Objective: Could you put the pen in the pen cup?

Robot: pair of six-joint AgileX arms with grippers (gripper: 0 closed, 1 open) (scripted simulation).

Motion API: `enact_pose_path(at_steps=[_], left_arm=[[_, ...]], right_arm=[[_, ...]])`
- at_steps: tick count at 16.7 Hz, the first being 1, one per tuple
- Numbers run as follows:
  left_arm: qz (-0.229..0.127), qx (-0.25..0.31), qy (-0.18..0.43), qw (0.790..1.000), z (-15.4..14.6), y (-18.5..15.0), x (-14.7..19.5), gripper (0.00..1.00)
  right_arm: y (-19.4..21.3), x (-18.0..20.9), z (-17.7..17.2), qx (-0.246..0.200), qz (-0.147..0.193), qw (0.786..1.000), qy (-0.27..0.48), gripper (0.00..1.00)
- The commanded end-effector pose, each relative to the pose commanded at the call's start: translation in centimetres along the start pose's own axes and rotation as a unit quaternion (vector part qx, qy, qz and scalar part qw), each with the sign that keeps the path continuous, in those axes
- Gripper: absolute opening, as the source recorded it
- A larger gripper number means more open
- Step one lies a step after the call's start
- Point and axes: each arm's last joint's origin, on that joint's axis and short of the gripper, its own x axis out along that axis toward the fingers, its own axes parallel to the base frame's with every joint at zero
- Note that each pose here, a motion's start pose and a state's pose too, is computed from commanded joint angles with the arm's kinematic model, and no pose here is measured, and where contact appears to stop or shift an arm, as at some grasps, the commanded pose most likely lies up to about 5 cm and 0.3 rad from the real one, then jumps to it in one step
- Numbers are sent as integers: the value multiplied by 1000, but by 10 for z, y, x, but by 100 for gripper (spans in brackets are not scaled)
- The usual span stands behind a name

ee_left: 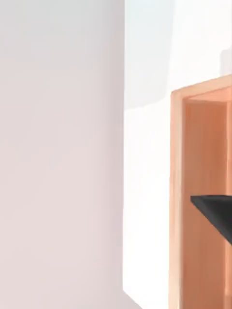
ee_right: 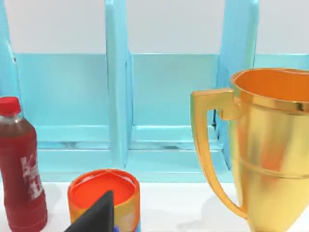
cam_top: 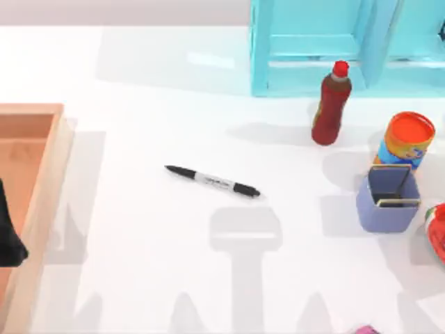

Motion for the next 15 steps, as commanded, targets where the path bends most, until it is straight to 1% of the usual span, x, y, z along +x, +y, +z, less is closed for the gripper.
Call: enact_pose_path(at_steps=[4, 8, 10, 12, 15], left_arm=[[0, 0, 0, 1000, 0, 0, 0, 100], [0, 0, 0, 1000, 0, 0, 0, 100], [0, 0, 0, 1000, 0, 0, 0, 100], [0, 0, 0, 1000, 0, 0, 0, 100], [0, 0, 0, 1000, 0, 0, 0, 100]], right_arm=[[0, 0, 5, -3, 1, 1000, 3, 100], [5, 4, 37, -25, 14, 999, 38, 100], [9, 10, 56, -44, 31, 996, 72, 100], [16, 23, 77, -68, 58, 989, 118, 100], [35, 53, 106, -114, 111, 967, 198, 100]])
